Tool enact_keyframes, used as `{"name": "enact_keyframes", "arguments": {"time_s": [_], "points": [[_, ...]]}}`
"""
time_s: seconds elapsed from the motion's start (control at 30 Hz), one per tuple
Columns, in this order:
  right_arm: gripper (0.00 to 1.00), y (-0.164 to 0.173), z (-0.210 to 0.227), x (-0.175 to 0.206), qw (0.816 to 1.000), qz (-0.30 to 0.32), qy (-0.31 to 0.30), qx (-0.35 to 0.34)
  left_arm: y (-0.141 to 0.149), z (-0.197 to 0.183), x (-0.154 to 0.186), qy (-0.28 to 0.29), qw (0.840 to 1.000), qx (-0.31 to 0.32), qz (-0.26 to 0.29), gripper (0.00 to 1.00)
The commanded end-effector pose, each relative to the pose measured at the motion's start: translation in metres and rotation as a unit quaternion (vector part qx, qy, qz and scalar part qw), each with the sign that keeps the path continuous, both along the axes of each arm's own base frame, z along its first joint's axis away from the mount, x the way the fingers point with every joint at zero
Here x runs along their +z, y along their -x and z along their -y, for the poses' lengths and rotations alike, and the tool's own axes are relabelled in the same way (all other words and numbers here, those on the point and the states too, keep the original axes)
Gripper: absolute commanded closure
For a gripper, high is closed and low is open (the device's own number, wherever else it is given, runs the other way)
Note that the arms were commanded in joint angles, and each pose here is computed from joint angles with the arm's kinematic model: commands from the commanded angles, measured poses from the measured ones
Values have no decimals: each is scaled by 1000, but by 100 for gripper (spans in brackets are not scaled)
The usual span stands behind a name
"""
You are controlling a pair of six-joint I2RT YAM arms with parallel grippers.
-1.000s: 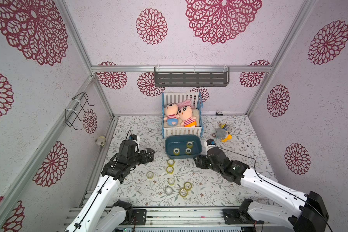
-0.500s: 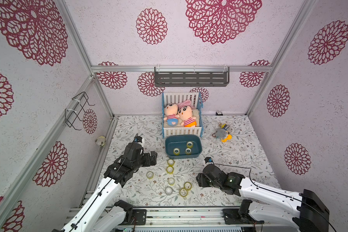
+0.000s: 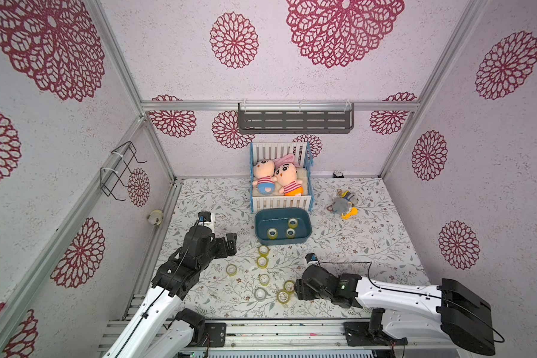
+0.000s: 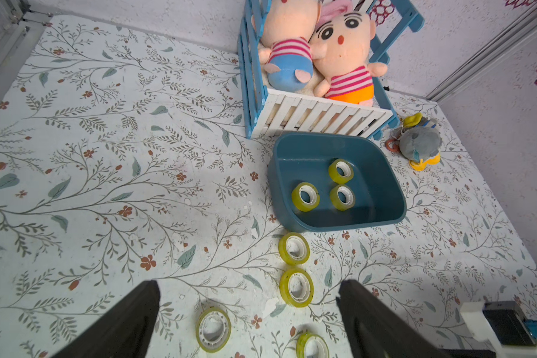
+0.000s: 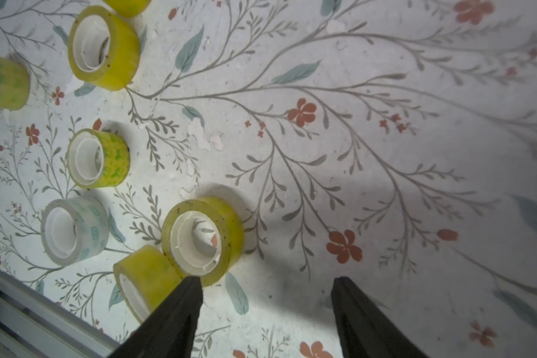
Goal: Put the transparent tape into the storage box
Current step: Move the tape to the center of the board.
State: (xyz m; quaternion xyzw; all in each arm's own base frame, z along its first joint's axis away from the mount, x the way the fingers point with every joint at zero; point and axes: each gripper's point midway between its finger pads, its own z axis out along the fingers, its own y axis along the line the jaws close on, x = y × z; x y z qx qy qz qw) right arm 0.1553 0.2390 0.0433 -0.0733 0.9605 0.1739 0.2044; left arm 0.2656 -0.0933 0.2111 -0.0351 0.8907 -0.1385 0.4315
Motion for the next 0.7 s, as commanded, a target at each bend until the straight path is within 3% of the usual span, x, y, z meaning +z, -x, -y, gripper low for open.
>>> {"name": "enact_keyframes", "arguments": {"time_s": [0.0, 0.43, 0.67], "points": [[25, -15, -17, 16, 999, 27, -20, -10, -2, 9, 2, 9, 1000, -16, -3, 3], [25, -20, -8, -19, 998, 13, 32, -46, -1, 18, -5, 8, 999, -33, -17, 3], [25, -25, 19, -27, 990, 24, 101, -92, -2, 14, -7, -5, 1000, -24, -19, 3]]}}
